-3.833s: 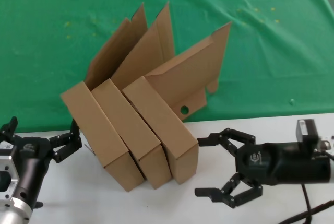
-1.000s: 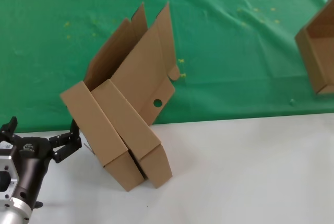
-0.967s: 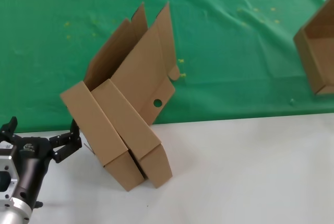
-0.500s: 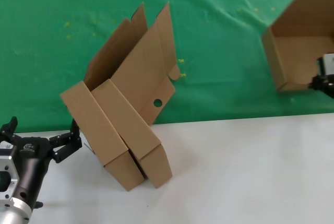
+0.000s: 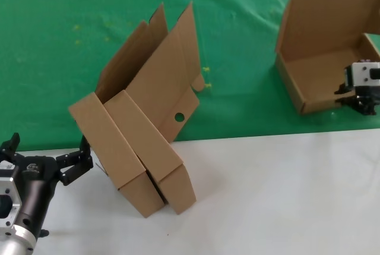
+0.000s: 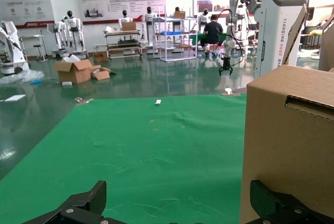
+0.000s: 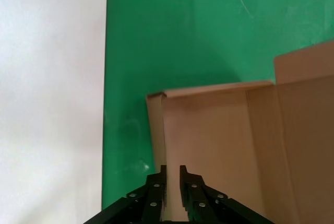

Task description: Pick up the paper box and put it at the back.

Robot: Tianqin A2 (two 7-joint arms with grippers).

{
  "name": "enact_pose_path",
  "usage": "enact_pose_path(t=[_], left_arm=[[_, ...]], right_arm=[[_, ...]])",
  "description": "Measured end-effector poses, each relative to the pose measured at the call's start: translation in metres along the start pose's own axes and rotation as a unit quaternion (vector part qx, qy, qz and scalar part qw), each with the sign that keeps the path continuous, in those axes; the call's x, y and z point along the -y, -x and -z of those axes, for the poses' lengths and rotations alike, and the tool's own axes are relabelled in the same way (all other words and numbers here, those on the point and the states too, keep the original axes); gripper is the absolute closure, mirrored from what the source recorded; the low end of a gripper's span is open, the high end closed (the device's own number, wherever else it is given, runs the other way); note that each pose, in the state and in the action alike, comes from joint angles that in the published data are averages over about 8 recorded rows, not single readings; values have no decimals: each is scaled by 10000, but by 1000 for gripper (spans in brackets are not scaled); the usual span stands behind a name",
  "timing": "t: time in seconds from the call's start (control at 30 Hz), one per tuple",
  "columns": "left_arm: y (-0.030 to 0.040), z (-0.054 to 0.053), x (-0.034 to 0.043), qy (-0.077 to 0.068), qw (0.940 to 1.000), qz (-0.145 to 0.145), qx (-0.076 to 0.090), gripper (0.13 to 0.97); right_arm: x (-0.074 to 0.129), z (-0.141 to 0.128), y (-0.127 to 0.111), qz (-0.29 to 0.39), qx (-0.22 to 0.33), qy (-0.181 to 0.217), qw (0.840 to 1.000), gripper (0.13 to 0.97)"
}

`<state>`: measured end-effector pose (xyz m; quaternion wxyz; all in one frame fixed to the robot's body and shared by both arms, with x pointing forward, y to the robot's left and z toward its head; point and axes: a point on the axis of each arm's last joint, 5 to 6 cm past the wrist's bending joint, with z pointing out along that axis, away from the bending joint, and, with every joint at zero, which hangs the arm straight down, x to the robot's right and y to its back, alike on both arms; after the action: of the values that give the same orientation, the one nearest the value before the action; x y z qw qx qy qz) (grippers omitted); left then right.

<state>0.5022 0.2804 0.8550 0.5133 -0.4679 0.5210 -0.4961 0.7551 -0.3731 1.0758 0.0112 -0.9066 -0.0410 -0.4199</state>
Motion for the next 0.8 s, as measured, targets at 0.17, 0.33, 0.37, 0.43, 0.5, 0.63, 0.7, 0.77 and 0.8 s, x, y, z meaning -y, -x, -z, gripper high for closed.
enact_pose_path(t=[0.17, 0.33, 0.37, 0.43, 0.5, 0.63, 0.7, 0.77, 0.8], left_arm=[[0, 0, 0, 0, 10000, 0, 0, 132], [0, 0, 0, 0, 10000, 0, 0, 132], [0, 0, 0, 0, 10000, 0, 0, 132], [0, 0, 0, 0, 10000, 0, 0, 132], [0, 0, 0, 0, 10000, 0, 0, 132], [0, 0, 0, 0, 10000, 0, 0, 132], [0, 0, 0, 0, 10000, 0, 0, 132], [0, 0, 0, 0, 10000, 0, 0, 132], [0, 0, 0, 0, 10000, 0, 0, 132]], right_arm=[[23, -27, 25, -67, 3, -95, 9999, 887], [44, -26, 22, -161, -13, -250, 9996, 843], [43, -18, 15, -179, -16, -289, 9994, 828], [32, 10, -7, -206, -20, -375, 9991, 798], [5, 56, -41, -236, -61, -466, 9986, 769], [-100, 192, -130, -425, -288, -745, 9959, 701], [-170, 274, -169, -645, -462, -982, 9920, 655], [-246, 353, -190, -997, -663, -1327, 9839, 609], [-285, 388, -189, -1193, -760, -1518, 9782, 587]])
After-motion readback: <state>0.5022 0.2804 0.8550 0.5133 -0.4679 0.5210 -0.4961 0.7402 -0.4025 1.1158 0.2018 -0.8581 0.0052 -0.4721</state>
